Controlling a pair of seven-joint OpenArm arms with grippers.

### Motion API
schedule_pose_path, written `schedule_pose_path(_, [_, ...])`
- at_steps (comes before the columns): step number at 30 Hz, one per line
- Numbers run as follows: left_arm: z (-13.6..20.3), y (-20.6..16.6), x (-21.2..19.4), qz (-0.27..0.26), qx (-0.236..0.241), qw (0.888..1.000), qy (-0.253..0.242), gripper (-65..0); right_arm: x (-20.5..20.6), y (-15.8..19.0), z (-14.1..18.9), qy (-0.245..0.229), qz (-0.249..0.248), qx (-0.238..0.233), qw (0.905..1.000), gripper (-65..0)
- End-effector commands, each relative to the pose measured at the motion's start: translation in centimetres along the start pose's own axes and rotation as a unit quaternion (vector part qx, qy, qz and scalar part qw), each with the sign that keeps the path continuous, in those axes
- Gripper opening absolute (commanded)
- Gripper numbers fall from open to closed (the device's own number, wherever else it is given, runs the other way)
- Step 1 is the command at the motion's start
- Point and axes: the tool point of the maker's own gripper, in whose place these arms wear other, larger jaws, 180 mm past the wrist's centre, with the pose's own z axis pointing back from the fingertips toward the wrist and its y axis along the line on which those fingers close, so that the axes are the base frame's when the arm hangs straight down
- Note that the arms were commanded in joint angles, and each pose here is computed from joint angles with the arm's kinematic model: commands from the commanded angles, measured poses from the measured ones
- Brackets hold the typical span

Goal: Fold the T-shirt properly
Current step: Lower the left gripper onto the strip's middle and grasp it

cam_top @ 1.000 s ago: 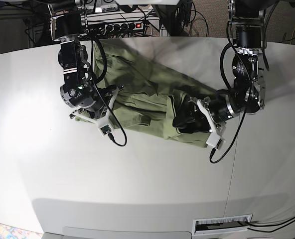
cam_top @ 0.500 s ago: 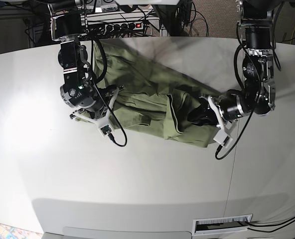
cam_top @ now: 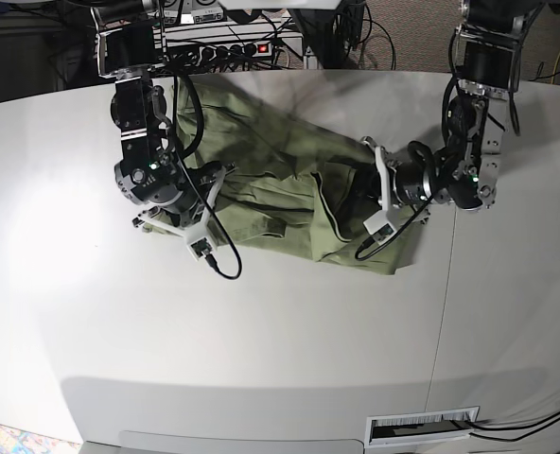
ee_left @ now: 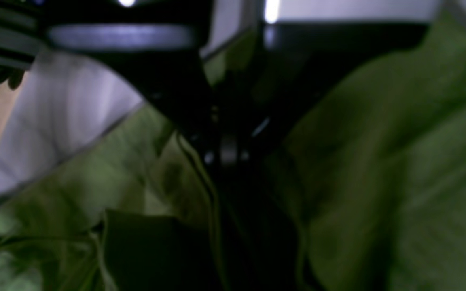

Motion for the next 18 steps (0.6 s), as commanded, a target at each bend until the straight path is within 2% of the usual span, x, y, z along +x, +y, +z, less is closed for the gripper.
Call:
schedule_pose_path(1, [0.3, 0.5, -0.7, -0.010, 0.012, 1.000, 0.025, -65.0, 1.4, -0.8, 0.5, -0.023, 0.003, -0.012, 0.9997, -65.0])
schedule_pose_path(5, [1.6, -0.7, 3.6, -0.019, -0.014, 0.999, -0.048, -65.0, 1.4, -0.8, 0.5, -0.022, 0.004, -0.013, 0.9997, -65.0])
schedule_pose_path(9, [3.4, -3.6, 8.2, -0.042, -0.057, 0.989, -0.127, -65.0, 1.5, -0.8, 0.5, -0.025, 0.004, -0.013, 0.9996, -65.0])
schedule_pose_path(12, [4.3, -5.5, 9.7, -0.057, -0.083, 0.983, -0.151, -65.0, 1.5, -0.8, 0.5, -0.025, 0.004, -0.013, 0.9996, -65.0])
schedule_pose_path(15, [4.3, -7.4, 10.7, -0.040, -0.122, 0.975, -0.180, -65.0, 1.5, -0.8, 0.5, -0.025, 0.003, -0.013, 0.9996, -65.0])
schedule_pose_path(18, [3.5, -8.5, 10.6, -0.028, -0.133, 0.973, -0.185, -65.0, 1.5, -0.8, 0.5, -0.025, 0.003, -0.013, 0.9996, -65.0])
